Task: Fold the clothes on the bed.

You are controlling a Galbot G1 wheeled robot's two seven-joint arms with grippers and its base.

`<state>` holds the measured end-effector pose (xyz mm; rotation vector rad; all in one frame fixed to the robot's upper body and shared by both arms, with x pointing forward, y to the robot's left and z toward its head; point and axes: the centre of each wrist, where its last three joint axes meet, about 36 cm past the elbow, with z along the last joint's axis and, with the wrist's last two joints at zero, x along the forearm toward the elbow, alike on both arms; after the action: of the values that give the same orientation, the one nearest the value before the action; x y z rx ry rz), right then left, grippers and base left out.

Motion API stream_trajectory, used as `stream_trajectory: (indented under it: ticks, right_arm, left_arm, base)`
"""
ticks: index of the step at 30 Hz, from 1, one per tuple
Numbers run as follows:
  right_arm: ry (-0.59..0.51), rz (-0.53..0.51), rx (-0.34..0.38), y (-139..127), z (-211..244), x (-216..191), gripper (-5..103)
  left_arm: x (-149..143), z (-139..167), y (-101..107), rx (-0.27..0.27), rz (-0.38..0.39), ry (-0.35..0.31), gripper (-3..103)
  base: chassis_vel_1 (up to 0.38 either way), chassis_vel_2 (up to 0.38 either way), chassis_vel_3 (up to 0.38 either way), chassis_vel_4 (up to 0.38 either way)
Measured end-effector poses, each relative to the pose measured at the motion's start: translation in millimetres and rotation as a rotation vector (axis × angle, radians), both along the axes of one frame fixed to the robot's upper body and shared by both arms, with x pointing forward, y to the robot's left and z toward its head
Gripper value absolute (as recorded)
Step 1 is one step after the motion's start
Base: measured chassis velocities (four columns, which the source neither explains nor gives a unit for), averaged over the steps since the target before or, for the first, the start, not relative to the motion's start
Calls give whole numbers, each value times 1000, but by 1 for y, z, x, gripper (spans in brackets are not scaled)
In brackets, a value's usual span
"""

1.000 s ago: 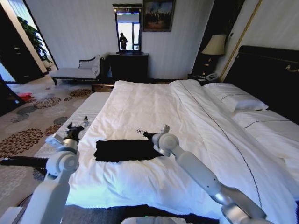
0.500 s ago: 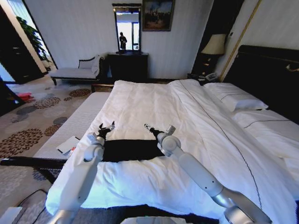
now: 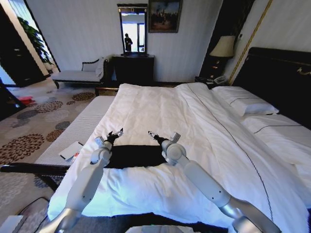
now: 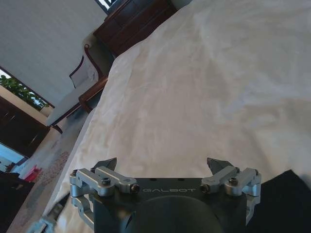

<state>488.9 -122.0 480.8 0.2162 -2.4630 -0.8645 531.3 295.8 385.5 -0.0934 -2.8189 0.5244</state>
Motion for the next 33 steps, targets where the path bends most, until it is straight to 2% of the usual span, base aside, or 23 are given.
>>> stream_trajectory:
  ticks: [4,9,18,22,24,26,27,28,29,32,33]
  right_arm:
    - [-4,-6,-11,-5,0,-2,100]
    - [-9,-16,-23,-13,1,-3,100]
    - [-20,-37,-52,-27,0,-4,100]
    - [-25,-44,-64,-31,0,-4,100]
    - [-25,-44,-65,-31,0,-4,100]
    - [-28,-52,-69,-35,0,-5,100]
    - [-28,-52,-69,-35,0,-5,100]
    - [-29,-61,-73,-38,-2,-8,100]
    - [-32,-82,-83,-46,-6,-14,100]
    - [-25,-90,-92,-49,-11,-20,100]
    - [-25,-90,-92,-49,-11,-20,100]
  left_arm:
    - [-4,-7,1,8,-7,37,100]
    - [-16,-6,2,-19,-10,52,100]
    - [-68,-9,21,-4,7,68,100]
    - [-102,-5,33,22,4,59,100]
    - [-106,-4,34,26,2,58,100]
    - [-122,-4,40,62,-13,47,100]
    - [-122,-4,40,62,-13,47,100]
    - [-128,-7,44,97,-27,45,100]
    - [-138,-14,58,206,-57,43,100]
    - [-139,-12,76,306,-62,33,100]
    - [-139,-12,76,306,-62,33,100]
  base:
    - [0,0,0,0]
    - [0,0,0,0]
    - [0,0,0,0]
    - [0,0,0,0]
    - [0,0,0,0]
    - [0,0,0,0]
    - [0,0,0,0]
    - [0,0,0,0]
    - [0,0,0,0]
    - [0,0,0,0]
    - [0,0,0,0]
